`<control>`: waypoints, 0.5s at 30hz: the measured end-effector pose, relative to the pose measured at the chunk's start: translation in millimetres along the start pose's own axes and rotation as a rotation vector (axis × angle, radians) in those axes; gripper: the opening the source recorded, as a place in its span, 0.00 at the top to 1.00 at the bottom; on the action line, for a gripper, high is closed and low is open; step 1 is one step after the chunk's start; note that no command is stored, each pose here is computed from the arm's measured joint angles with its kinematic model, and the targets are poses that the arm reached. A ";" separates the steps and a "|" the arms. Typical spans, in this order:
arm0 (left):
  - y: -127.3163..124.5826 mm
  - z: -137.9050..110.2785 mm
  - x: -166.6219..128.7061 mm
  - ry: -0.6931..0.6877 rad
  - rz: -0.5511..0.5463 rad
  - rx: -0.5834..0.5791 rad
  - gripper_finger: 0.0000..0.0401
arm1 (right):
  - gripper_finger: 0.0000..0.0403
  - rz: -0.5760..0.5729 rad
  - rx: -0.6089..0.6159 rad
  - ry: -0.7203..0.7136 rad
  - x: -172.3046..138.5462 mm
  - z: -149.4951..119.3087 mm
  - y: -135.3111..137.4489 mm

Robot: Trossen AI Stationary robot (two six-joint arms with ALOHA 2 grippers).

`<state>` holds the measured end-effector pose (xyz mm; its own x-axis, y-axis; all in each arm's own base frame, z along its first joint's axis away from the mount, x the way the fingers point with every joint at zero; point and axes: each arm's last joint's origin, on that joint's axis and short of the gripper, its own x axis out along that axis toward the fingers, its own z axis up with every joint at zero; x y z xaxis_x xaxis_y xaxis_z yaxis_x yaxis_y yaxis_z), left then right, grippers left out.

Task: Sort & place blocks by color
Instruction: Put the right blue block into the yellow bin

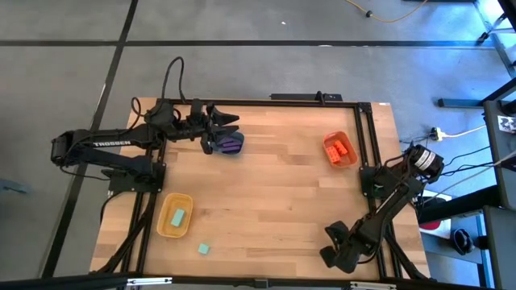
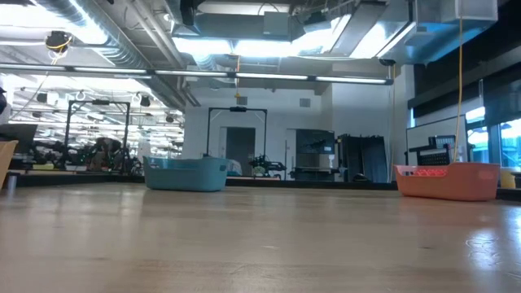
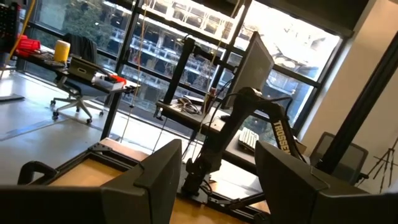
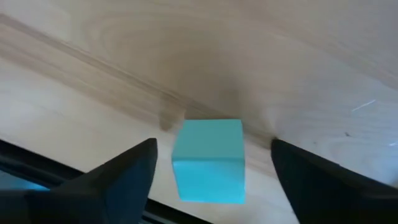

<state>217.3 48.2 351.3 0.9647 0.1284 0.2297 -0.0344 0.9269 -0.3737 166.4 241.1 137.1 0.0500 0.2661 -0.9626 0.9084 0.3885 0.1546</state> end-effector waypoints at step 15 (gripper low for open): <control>0.1 0.2 0.0 -0.003 0.006 0.000 0.51 | 0.67 0.003 -0.231 0.009 -16.7 0.4 -4.7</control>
<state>217.3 48.4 351.4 0.9638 0.1353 0.2299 -0.0405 0.9259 -0.3755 161.5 234.4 152.4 0.0479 0.2751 -0.9602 0.7893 0.5788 0.2052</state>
